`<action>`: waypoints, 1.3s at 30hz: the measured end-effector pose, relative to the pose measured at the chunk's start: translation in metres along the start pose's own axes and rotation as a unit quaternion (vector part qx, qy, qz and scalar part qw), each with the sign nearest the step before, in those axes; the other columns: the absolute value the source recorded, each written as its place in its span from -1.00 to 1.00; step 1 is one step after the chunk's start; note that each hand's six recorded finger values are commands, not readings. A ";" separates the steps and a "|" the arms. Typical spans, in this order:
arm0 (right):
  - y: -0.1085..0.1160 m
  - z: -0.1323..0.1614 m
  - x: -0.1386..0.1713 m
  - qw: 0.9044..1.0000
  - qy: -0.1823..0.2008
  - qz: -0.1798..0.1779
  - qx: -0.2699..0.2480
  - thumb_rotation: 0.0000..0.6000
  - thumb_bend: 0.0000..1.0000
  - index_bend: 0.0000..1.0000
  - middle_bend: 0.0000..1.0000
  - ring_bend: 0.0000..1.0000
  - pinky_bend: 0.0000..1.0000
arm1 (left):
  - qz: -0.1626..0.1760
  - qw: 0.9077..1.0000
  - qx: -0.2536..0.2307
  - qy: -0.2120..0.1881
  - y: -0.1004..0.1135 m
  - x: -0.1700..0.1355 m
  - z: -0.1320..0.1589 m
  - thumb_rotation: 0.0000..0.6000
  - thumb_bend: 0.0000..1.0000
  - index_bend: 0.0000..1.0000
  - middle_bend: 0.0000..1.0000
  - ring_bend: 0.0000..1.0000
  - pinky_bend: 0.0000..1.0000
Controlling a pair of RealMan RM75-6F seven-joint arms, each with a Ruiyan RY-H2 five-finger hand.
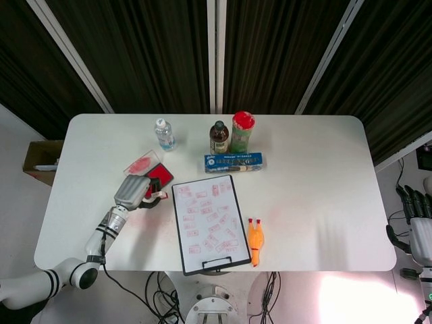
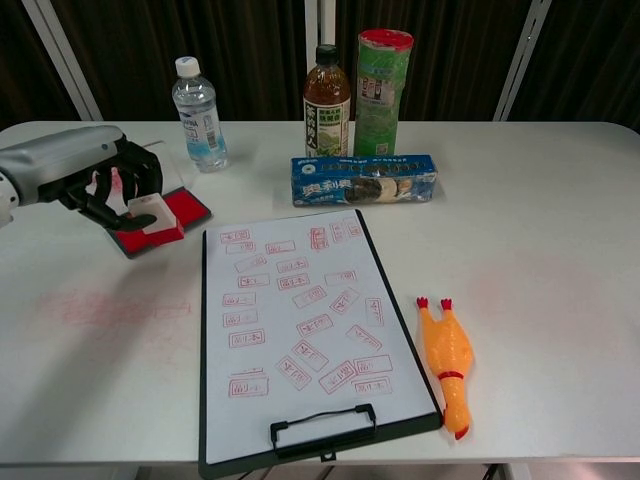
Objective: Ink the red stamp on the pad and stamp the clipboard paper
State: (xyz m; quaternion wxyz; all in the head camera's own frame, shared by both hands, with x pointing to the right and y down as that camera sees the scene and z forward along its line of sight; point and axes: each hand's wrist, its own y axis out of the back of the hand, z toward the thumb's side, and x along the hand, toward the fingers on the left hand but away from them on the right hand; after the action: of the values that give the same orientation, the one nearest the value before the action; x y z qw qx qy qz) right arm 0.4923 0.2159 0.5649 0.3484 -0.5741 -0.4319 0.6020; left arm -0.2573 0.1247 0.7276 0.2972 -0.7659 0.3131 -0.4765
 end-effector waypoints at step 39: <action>-0.001 0.005 -0.003 1.000 0.000 0.014 0.009 1.00 -0.40 -1.00 -1.00 -1.00 -1.00 | -0.032 0.997 -0.009 0.075 -0.010 0.057 -0.051 1.00 -0.02 0.38 0.35 0.38 0.57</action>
State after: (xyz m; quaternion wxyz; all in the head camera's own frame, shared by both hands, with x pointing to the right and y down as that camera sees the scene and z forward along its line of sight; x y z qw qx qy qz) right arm 0.4879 0.2127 0.5669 0.3457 -0.5768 -0.4183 0.6106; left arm -0.2818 0.0801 0.7849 0.2502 -0.7407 0.3139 -0.5387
